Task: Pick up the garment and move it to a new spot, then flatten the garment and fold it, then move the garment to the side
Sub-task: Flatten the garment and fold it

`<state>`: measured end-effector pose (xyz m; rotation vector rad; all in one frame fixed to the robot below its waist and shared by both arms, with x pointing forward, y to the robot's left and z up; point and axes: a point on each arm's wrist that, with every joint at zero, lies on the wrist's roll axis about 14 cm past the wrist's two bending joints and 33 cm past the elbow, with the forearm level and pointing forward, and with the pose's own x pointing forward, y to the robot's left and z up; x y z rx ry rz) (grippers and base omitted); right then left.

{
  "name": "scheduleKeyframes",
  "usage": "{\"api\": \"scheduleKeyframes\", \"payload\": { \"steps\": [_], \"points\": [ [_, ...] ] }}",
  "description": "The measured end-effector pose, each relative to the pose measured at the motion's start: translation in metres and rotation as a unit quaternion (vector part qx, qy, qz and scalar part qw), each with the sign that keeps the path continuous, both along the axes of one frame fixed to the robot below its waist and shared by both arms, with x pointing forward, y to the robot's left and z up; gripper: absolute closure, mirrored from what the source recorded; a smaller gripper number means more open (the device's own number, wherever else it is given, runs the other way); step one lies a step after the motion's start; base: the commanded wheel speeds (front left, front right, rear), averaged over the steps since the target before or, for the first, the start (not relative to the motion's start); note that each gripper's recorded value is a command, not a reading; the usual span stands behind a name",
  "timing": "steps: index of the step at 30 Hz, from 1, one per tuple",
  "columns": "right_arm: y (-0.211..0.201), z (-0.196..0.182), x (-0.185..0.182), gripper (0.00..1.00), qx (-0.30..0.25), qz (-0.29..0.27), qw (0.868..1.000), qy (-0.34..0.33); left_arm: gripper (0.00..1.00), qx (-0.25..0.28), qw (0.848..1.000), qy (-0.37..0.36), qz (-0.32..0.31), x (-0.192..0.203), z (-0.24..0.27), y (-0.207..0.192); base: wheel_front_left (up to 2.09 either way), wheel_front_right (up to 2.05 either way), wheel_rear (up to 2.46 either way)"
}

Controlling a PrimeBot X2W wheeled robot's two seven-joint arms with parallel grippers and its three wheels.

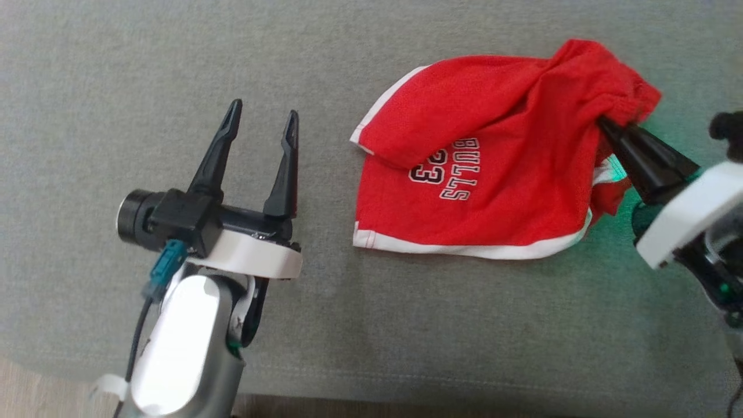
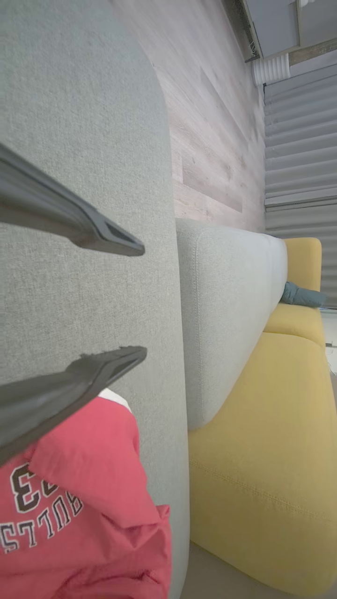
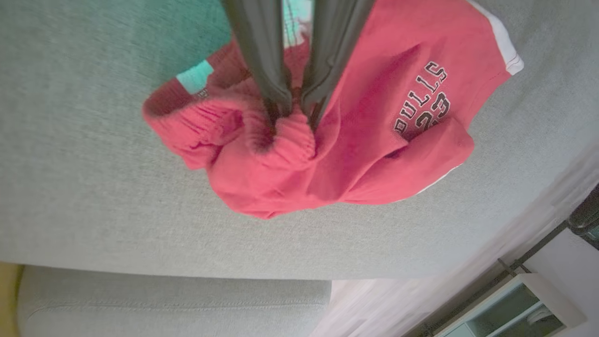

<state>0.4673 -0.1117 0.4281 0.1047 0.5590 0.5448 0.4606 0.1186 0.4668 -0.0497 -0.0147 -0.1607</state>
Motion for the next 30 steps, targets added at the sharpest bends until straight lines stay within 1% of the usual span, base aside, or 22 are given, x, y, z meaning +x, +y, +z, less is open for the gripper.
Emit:
{"api": "scheduleKeyframes", "payload": {
  "steps": [5,6,7,8,10,13,17,21,25,30],
  "points": [
    [0.012,-0.019,0.012,1.0,0.007,0.008,1.0,0.01,0.0,0.001,1.0,0.01,0.002,-0.001,-0.007,0.001,0.0,0.0,0.0],
    [0.012,-0.019,0.013,0.71,0.01,0.006,1.0,0.008,0.0,0.001,1.0,0.01,0.002,-0.001,-0.007,0.001,0.0,0.0,0.0],
    [0.01,-0.019,0.014,0.24,0.012,0.002,1.0,0.003,0.0,0.001,1.0,0.009,0.001,0.0,-0.007,0.0,0.0,0.0,0.0],
    [0.008,-0.019,0.014,0.0,0.013,-0.002,1.0,-0.001,0.0,0.0,1.0,0.008,0.0,0.0,-0.006,-0.001,0.0,0.0,0.0],
    [0.004,-0.018,0.014,0.0,0.019,-0.015,1.0,-0.011,0.0,-0.002,1.0,0.006,-0.003,0.0,-0.005,-0.004,0.0,0.0,0.0],
    [-0.002,-0.004,0.015,0.0,0.03,-0.036,0.997,-0.056,0.0,-0.004,1.0,0.002,-0.006,0.001,-0.001,-0.006,0.0,0.0,0.0],
    [-0.016,0.006,-0.001,0.0,0.053,-0.077,0.991,-0.094,0.0,-0.008,1.0,-0.008,-0.01,0.0,0.007,-0.01,0.0,0.0,0.0],
    [-0.041,0.01,-0.022,0.0,0.043,-0.121,0.984,-0.124,0.0,-0.011,1.0,-0.013,-0.022,-0.004,0.012,-0.019,0.0,0.0,0.0],
    [-0.061,0.033,-0.027,0.0,0.029,-0.152,0.972,-0.178,0.0,-0.01,1.0,-0.004,-0.03,-0.012,0.008,-0.023,0.0,0.0,0.0],
    [-0.073,0.061,-0.034,0.0,0.001,-0.161,0.958,-0.235,0.0,-0.009,0.999,-0.01,-0.035,-0.016,0.013,-0.026,0.0,0.0,0.0]
  ]
}}
